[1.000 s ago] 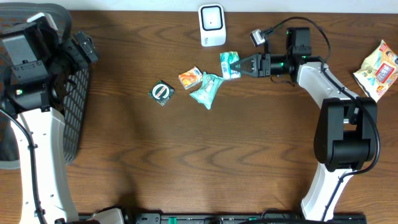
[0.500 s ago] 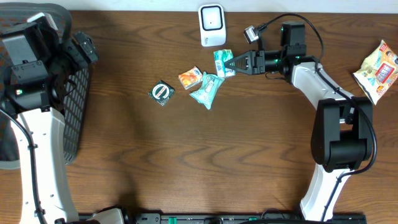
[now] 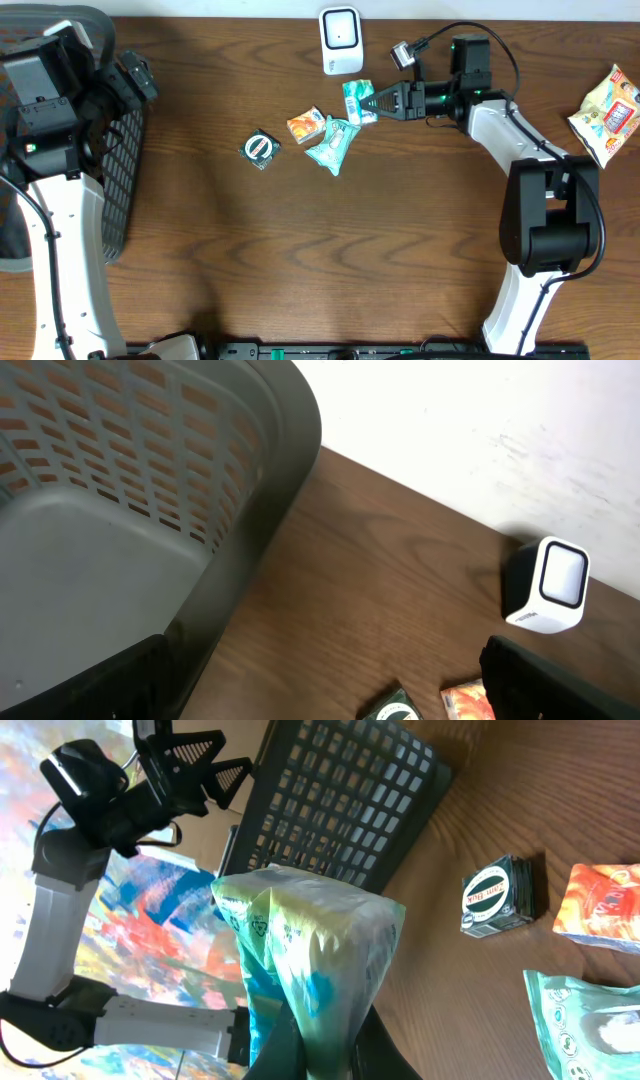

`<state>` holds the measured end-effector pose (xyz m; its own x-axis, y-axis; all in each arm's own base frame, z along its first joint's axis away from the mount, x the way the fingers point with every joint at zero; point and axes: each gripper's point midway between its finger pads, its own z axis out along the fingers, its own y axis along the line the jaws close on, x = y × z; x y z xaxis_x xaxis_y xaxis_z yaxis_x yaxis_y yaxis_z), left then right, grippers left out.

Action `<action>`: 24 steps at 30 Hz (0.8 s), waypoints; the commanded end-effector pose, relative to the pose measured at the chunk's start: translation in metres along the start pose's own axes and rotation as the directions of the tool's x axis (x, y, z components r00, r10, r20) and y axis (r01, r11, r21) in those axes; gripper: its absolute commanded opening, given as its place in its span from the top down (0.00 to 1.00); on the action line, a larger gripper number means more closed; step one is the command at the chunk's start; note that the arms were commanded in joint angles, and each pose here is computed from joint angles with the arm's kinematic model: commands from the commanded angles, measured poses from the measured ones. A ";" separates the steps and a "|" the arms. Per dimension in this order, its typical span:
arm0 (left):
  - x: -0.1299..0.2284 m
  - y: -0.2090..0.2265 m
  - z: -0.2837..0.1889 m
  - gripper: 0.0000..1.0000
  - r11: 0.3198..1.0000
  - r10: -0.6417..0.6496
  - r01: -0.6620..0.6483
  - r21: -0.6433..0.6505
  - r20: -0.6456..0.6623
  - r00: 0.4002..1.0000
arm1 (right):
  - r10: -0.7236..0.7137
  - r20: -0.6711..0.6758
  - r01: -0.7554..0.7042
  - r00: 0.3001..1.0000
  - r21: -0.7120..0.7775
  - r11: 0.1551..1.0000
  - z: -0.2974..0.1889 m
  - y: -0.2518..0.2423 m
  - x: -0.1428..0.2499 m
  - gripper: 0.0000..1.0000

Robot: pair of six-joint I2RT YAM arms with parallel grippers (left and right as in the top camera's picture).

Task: Scan the item barcode
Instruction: 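Lift the tissue pack and hold it in front of the scanner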

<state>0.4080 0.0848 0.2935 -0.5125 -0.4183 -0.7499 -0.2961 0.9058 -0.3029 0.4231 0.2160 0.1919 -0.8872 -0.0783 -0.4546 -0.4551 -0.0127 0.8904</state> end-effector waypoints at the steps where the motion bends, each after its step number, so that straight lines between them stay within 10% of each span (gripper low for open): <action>1: 0.001 0.019 0.004 0.02 0.996 -0.014 0.014 -0.085 -0.006 1.000 | -0.053 -0.013 0.053 0.998 -0.029 0.998 0.002 0.017 -0.004 0.99; 24: 0.001 0.019 0.004 0.02 0.996 -0.014 0.014 -0.085 -0.006 1.000 | -0.032 -0.013 0.033 0.999 0.045 0.998 0.020 0.005 -0.004 0.99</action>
<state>0.4080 0.0848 0.2935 -0.5125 -0.4183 -0.7499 -0.2961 0.9058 -0.3029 0.4202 0.2251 0.1905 -0.8847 -0.0926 -0.4568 -0.4578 -0.0106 0.8890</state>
